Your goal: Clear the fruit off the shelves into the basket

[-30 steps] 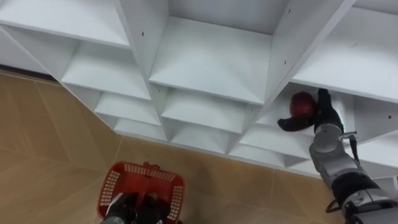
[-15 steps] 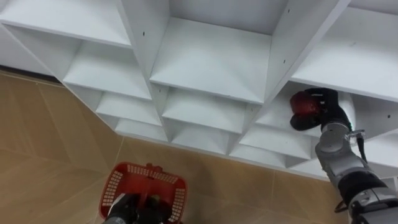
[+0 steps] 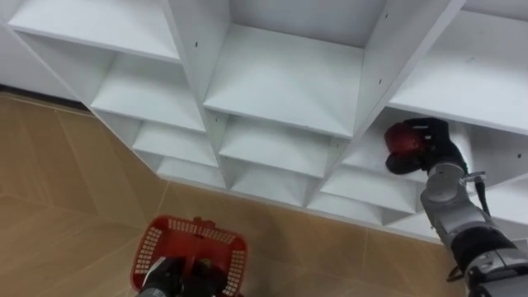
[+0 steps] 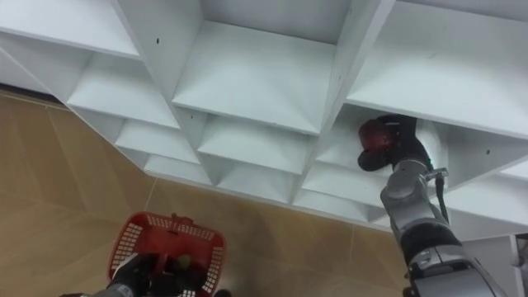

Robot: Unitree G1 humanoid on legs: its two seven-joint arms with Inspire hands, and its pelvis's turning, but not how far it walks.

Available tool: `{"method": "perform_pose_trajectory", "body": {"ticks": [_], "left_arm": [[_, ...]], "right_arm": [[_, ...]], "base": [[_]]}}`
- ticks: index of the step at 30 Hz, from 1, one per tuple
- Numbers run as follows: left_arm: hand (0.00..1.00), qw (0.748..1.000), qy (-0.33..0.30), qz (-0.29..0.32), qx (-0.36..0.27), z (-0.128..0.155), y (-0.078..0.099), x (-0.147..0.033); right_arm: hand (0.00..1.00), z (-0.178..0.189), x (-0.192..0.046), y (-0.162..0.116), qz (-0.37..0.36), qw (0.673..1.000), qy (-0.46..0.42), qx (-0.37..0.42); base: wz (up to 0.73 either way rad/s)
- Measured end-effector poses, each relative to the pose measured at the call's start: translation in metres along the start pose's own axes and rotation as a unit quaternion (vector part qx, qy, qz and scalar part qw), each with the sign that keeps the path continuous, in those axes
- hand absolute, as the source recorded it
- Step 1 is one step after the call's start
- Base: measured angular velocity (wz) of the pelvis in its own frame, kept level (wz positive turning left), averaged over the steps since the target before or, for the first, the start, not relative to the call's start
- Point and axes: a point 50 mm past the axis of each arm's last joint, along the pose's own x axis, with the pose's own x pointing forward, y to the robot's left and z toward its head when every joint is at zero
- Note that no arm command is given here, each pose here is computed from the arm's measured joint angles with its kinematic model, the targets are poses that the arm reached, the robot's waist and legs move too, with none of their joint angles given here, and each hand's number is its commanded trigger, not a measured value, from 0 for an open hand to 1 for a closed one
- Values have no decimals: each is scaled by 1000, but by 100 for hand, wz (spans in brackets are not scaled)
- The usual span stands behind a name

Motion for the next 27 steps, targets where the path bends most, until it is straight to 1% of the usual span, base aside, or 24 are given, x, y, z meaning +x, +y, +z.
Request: {"method": "perform_pose_trajectory", "body": {"ticks": [11, 16, 19, 21, 25, 27], "left_arm": [[100, 1000, -5, -12, -6, 1, -4, 0], [100, 1000, -11, -22, 7, 2, -9, -2], [100, 1000, -9, -28, 7, 1, -14, -2], [100, 1000, -2, -31, 4, -3, -16, -2], [100, 999, -10, -37, 5, -2, -21, -4], [100, 999, -8, -42, 3, -5, -24, -6]], "right_arm": [[100, -3, -3, 6, 27, 1000, 2, 1], [100, 10, -8, 13, 45, 998, -28, 38], [100, 8, -12, 19, 56, 997, -29, 46], [100, 0, -19, 28, 69, 996, -17, 47], [100, -17, -32, 37, 90, 995, -6, 50], [100, -24, -46, 46, 104, 993, -3, 60]], "base": [[0], [2], [0], [-8], [-1], [-5]]}}
